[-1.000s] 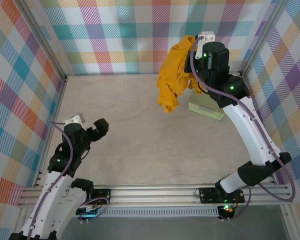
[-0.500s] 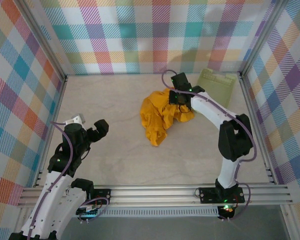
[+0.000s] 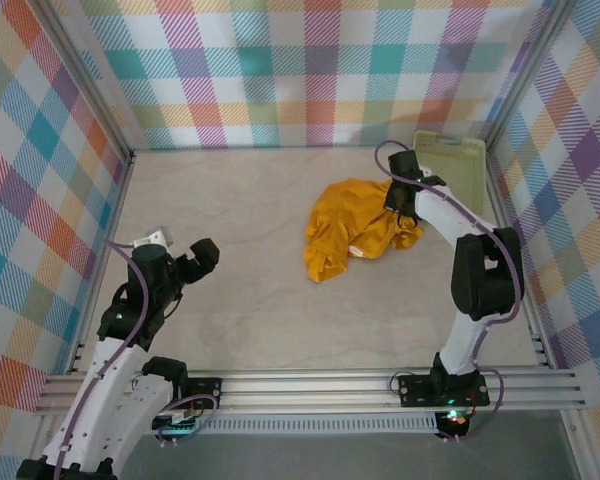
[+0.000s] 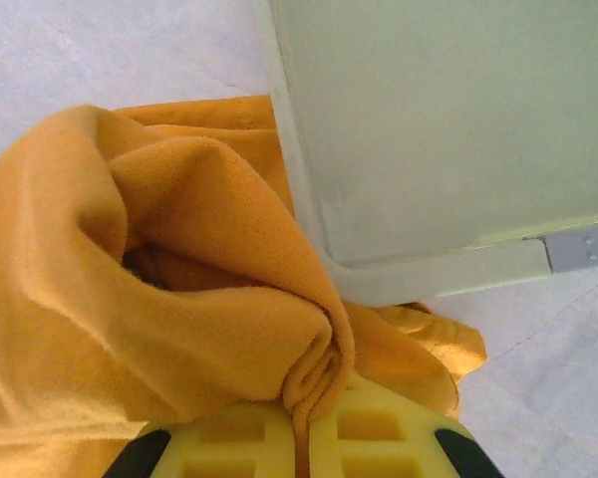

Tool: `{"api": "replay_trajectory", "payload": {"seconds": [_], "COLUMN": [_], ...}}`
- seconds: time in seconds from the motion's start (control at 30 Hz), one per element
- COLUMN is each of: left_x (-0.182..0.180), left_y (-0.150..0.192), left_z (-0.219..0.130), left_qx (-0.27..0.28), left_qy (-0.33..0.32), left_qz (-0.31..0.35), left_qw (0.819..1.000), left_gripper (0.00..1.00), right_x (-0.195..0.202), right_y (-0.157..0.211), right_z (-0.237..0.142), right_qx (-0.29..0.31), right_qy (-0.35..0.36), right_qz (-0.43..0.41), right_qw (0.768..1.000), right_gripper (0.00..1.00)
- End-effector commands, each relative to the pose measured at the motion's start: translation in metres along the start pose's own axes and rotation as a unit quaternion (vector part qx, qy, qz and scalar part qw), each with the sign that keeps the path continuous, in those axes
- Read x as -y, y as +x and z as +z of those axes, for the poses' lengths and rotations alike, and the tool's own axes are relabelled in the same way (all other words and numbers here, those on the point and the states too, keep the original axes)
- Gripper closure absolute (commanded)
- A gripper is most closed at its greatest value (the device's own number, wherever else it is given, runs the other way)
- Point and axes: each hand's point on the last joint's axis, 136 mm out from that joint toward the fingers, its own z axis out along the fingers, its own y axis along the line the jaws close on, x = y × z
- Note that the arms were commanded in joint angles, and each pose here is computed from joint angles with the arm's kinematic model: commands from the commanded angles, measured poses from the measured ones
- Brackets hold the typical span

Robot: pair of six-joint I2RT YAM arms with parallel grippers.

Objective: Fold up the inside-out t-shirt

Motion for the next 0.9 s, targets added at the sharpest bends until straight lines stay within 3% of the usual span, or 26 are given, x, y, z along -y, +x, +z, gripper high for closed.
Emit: {"api": "replay_trajectory", "payload": {"seconds": [0.0, 0.27, 0.5, 0.63, 0.87], "left_x": [0.007, 0.015, 0.045, 0.065, 0.055], "left_y": [-0.001, 0.025, 0.061, 0.083, 0.111], "left_z": [0.005, 0.031, 0.04, 0.035, 0.046], "left_qx": [-0.006, -0.099, -0.161, -0.165, -0.196], "left_qy": [0.016, 0.009, 0.034, 0.067, 0.04], "left_qz": [-0.006, 0.008, 0.093, 0.151, 0.18], "left_qw": [1.0, 0.995, 0.982, 0.972, 0.963], "left_gripper": [0.0, 0.0, 0.0, 0.0, 0.0], "right_x": [-0.036, -0.137, -0.19, -0.192, -0.17], "right_y": [-0.023, -0.005, 0.037, 0.043, 0.043], "right_z": [-0.055, -0.184, -0.253, -0.236, -0.148], "right_qx": [0.048, 0.088, 0.087, 0.069, 0.004], "right_qy": [-0.094, -0.26, -0.331, -0.307, -0.231], "right_qz": [-0.03, -0.148, -0.215, -0.215, -0.191], "right_qw": [0.994, 0.95, 0.915, 0.925, 0.954], "right_gripper": [1.0, 1.0, 1.0, 1.0, 0.99]}}
